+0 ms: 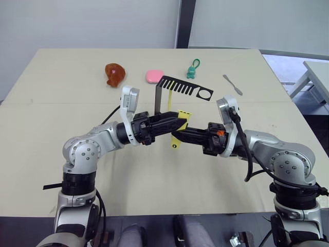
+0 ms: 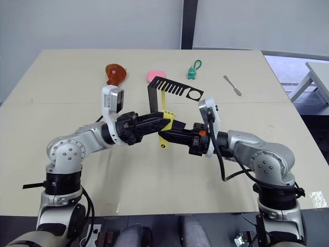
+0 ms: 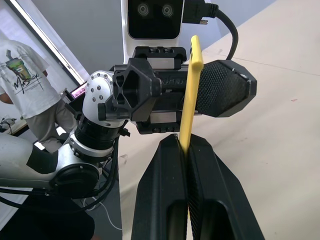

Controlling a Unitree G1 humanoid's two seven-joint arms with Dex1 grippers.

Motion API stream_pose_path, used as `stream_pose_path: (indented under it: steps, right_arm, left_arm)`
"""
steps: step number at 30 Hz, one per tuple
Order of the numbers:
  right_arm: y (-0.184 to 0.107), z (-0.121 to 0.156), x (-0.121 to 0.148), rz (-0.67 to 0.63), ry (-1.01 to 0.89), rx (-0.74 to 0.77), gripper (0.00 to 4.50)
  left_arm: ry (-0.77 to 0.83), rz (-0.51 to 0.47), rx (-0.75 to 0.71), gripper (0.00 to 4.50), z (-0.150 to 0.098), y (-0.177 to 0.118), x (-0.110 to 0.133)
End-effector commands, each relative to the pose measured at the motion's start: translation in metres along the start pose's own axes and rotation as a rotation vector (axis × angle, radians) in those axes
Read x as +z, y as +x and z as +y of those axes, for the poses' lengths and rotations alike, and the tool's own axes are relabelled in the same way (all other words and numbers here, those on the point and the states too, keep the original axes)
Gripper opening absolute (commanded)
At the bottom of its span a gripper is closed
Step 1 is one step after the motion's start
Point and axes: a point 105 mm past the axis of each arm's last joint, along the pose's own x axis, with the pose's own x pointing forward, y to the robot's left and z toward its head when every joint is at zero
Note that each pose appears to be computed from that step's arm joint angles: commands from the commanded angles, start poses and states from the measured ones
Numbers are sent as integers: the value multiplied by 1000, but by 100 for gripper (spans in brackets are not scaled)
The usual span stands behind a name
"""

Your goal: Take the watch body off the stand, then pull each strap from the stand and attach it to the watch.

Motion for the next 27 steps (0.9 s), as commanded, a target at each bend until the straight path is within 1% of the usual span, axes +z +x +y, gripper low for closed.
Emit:
stream_pose_path:
  steps: [1, 6, 9, 12, 13, 27]
  right_arm:
    - [-1, 2, 9, -38, -6, 8, 0]
    - [-2, 3, 9, -35, -4, 11, 0]
    - [-2, 3, 8, -36, -2, 10, 0]
    - [-2, 3, 8, -36, -1, 10, 0]
    - [-2, 3, 8, -37, -1, 10, 0]
    - [-3, 3, 9, -44, 5, 5, 0]
  left_arm:
    - [45, -6, -42, 210, -10, 5, 8]
    - [45, -9, -32, 210, -7, 4, 10]
    - [35, -40, -30, 210, -6, 5, 15]
    - [33, -41, -33, 123, -7, 5, 15]
    - [33, -30, -30, 77, -6, 5, 14]
    - [19, -8, -31, 77, -5, 4, 7]
